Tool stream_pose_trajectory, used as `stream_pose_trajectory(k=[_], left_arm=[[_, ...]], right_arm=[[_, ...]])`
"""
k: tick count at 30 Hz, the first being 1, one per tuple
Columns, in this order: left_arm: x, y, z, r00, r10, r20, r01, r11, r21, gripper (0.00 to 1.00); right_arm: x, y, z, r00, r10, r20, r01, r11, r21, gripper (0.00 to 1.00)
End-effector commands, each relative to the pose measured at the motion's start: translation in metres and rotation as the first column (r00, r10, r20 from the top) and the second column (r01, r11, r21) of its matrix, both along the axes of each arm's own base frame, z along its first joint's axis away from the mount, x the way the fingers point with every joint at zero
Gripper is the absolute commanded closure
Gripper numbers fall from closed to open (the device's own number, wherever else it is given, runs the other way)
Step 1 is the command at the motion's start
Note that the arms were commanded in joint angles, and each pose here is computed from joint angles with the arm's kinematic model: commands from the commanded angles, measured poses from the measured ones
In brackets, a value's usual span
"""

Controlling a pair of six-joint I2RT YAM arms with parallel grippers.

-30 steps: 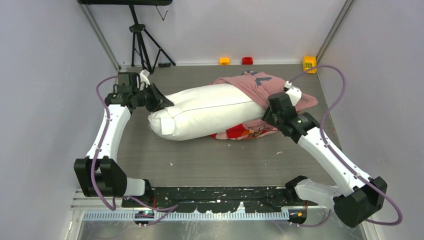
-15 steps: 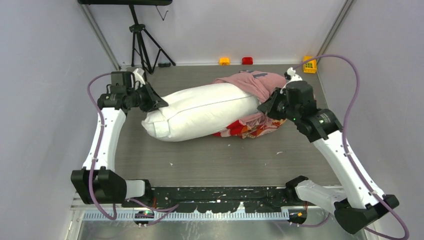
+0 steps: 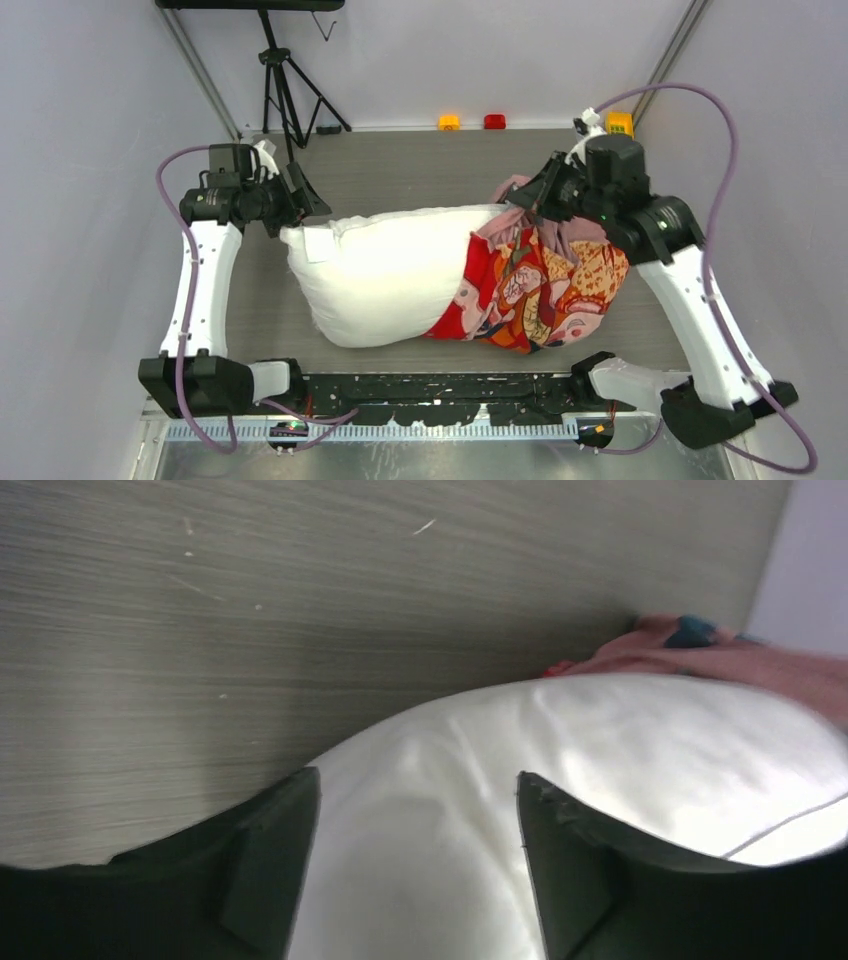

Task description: Remove the pillowcase from the pillow

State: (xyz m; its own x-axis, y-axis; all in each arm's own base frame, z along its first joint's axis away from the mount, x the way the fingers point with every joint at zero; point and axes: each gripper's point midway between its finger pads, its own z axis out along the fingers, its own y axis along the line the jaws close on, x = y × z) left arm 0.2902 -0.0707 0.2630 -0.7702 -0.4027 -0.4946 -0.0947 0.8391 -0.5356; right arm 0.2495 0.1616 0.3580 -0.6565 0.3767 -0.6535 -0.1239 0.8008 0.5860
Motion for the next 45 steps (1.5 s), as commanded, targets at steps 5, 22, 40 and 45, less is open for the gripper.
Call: stream_pose_trajectory(k=[5, 22, 40, 45], left_arm=[[0.002, 0.023, 0.032, 0.985, 0.087, 0.151, -0.104, 0.989, 0.108, 0.0], [-0.061, -0.011, 0.065, 0.941, 0.094, 0.325, -0.06, 0.992, -0.114, 0.0], [-0.019, -0.055, -0.021, 0.984, -0.024, 0.178, 0.005, 0.994, 0.105, 0.0], [-0.003, -0.057, -0.032, 0.988, -0.011, 0.152, -0.008, 0.992, 0.124, 0.0]], right_arm=[[0.102, 0.013, -0.026, 0.98, -0.196, 0.02, 0.194, 0.978, 0.075, 1.0], [0.096, -0.011, -0.014, 0.98, -0.135, 0.15, 0.157, 0.976, -0.153, 0.14], [0.036, 0.077, -0.038, 0.989, 0.035, 0.143, 0.029, 0.906, -0.423, 0.11], [0.04, 0.118, -0.069, 0.993, 0.064, 0.099, -0.013, 0.892, -0.451, 0.11]])
